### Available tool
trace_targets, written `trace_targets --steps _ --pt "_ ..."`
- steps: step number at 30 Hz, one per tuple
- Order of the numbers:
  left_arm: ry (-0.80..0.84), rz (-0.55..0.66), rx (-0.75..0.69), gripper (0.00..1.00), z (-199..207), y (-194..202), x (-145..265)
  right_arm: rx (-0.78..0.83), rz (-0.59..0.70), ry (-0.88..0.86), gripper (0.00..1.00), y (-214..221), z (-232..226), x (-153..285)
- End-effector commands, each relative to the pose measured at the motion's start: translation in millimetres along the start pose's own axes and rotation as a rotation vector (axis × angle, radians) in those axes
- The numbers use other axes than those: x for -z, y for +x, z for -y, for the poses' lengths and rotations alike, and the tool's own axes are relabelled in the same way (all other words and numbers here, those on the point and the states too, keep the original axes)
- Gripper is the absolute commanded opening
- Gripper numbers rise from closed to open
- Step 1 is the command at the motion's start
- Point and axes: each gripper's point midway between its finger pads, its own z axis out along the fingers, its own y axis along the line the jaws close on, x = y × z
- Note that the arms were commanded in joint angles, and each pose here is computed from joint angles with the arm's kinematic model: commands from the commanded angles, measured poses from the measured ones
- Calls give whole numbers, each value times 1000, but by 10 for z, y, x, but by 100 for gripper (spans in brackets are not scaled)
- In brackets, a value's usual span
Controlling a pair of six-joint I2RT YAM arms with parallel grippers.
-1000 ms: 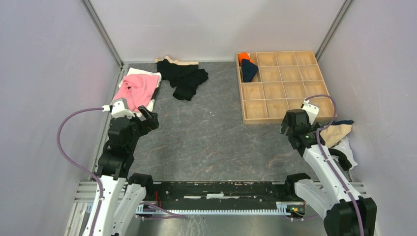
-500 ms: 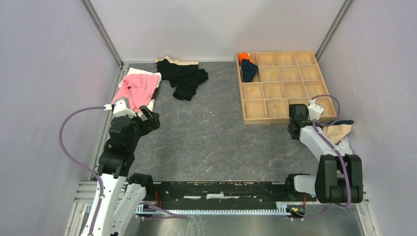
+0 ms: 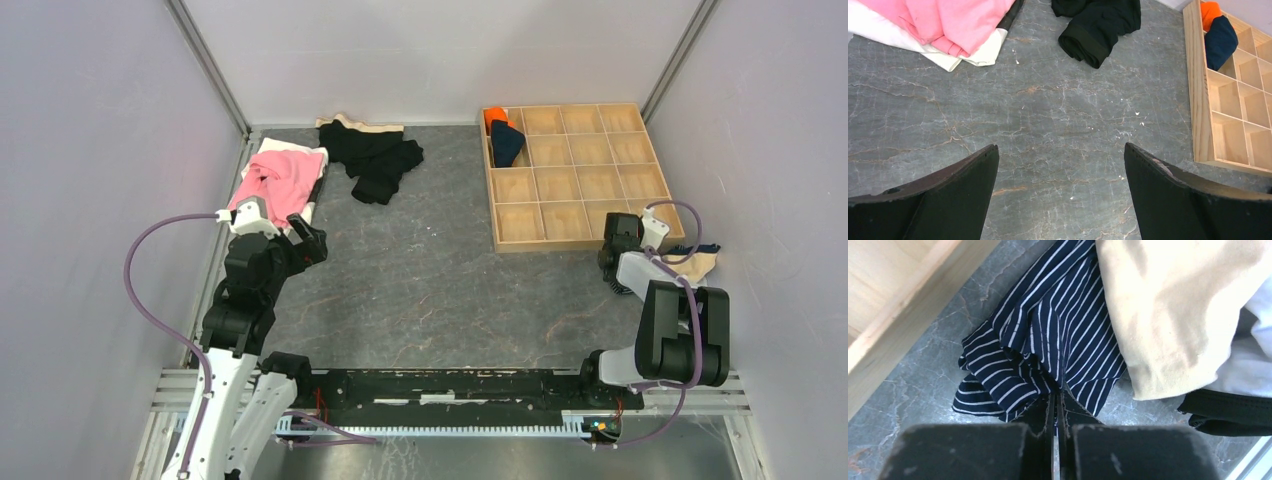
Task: Roll the underwear
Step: Move the underwear to the center of the board.
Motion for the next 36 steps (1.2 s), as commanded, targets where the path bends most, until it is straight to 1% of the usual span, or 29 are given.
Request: trace_targets --steps 1,3,6,8,10,12,14,19,20,22,28,32,36 --pt "30 29 9 100 72 -71 -22 -25 22 -71 0 -50 -112 20" --pt "27 29 9 100 67 -71 -25 -26 35 -96 0 -69 -115 70" --pt "24 27 9 100 65 -70 -32 -24 60 -193 0 -74 -183 208" --pt "21 23 8 100 59 -61 -38 -11 75 -307 0 -30 -282 336" --pt "19 23 8 100 56 -62 -40 21 93 -460 0 23 -422 526" --pt "17 26 8 100 54 -71 -39 44 118 -610 0 49 -540 766" --pt "14 27 9 100 48 -71 -38 74 176 -728 0 -41 -581 1068" --pt "10 27 10 100 40 -70 -40 155 327 -818 0 -427 -364 1763" --pt "9 27 10 100 37 -70 -41 175 361 -866 0 -513 -338 1980" --pt "8 28 10 100 35 -71 -39 212 374 -948 0 -536 -336 2267" --pt "7 37 13 100 33 -90 -22 276 389 -1353 0 -354 -500 3151" --pt "8 37 13 100 33 -86 -20 346 404 -1610 0 -273 -549 3710" --pt "10 37 13 100 36 -89 -20 409 427 -1794 0 -223 -518 4149"
